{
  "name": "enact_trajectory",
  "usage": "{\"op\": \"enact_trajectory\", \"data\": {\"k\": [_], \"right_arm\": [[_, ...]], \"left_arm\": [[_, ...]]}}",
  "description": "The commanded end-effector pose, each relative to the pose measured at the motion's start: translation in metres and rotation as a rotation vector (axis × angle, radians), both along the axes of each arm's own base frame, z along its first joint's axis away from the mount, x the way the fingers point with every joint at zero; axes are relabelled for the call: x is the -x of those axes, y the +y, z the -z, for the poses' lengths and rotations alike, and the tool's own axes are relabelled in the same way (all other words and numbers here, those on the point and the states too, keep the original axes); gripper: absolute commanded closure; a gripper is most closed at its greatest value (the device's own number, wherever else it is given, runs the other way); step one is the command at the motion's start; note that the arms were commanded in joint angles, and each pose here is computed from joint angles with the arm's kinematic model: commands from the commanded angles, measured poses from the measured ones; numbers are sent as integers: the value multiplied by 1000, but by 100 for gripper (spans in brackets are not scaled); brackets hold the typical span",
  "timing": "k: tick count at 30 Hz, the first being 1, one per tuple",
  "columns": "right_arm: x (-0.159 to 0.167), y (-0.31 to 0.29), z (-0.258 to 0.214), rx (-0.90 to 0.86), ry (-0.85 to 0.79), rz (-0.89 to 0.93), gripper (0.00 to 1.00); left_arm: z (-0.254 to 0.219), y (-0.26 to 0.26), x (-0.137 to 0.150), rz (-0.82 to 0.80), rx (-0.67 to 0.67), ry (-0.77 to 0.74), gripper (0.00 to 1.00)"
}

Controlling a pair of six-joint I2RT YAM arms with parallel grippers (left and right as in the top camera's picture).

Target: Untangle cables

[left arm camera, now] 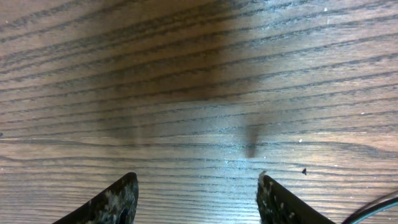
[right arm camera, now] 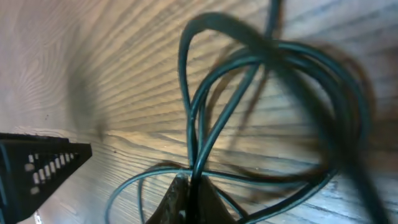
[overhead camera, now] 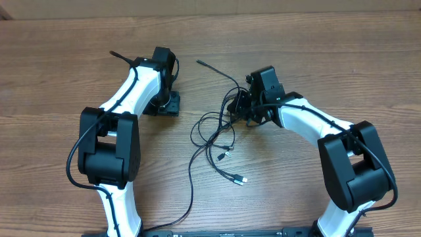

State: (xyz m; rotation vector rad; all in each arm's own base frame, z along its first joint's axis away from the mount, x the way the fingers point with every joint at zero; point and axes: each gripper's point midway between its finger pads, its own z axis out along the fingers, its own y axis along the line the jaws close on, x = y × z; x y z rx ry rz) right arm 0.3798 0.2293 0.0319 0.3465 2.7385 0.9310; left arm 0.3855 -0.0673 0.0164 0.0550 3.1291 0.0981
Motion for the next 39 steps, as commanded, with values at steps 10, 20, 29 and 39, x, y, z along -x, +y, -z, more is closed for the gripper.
{"op": "enact_trajectory", "data": {"k": [10, 20, 29, 39], "right_arm": [[19, 1, 6, -28, 66, -10, 95], [34, 42, -75, -382, 1, -318, 96], [47, 32, -131, -279, -58, -451, 96], [78, 37, -228, -365, -209, -720, 96]], "left_arm": [[5, -2, 4, 3, 9, 19, 39], [5, 11, 3, -87, 144, 46, 45], [-105, -37, -6, 106, 957, -143, 51], [-192, -76, 37, 486, 988, -334, 41]]}}
